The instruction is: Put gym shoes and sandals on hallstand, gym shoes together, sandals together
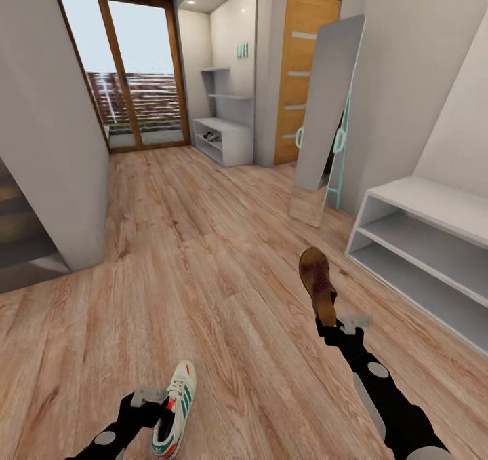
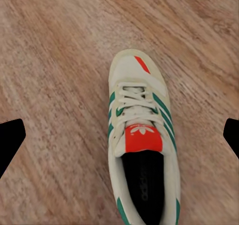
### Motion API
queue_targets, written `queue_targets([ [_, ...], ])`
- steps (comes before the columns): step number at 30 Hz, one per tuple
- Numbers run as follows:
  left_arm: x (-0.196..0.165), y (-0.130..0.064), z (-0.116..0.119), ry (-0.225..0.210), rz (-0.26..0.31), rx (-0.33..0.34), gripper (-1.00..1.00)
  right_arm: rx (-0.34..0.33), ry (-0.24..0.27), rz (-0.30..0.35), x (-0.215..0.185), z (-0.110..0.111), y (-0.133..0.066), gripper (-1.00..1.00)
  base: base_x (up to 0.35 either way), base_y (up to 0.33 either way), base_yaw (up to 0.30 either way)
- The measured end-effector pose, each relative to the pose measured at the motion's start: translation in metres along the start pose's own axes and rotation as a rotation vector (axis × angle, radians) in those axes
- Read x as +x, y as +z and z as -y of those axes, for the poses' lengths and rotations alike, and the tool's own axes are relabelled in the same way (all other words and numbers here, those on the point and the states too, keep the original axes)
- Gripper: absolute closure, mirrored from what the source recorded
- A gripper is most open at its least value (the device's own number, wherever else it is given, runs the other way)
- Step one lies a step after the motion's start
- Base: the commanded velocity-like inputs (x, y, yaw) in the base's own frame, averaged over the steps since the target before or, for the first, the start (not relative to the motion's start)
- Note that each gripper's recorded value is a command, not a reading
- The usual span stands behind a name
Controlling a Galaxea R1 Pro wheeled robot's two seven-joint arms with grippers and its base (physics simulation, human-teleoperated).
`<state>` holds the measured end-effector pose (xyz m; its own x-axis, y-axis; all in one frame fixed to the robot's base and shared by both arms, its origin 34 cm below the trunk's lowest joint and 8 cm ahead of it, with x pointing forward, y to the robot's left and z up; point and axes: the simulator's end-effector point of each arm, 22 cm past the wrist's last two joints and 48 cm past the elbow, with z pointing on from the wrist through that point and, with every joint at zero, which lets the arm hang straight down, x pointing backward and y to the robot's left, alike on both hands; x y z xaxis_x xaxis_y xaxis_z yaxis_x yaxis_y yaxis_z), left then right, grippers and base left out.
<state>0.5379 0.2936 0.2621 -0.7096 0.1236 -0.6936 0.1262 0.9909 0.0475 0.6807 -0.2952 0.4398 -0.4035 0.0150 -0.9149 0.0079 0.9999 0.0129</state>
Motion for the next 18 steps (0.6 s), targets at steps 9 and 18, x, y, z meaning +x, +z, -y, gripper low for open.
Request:
queue_targets([
  [9,0.024,0.013,0.008,-0.003,-0.013,0.008,-1.0,0.004,0.002,-0.015,0.029,0.002,0.005,1.0,0.0,0.0,-0.007],
  [18,0.049,0.023,0.011,-0.005,-0.04,0.012,-1.0,0.005,0.002,-0.042,0.057,0.002,0.011,1.0,0.0,0.0,-0.162],
])
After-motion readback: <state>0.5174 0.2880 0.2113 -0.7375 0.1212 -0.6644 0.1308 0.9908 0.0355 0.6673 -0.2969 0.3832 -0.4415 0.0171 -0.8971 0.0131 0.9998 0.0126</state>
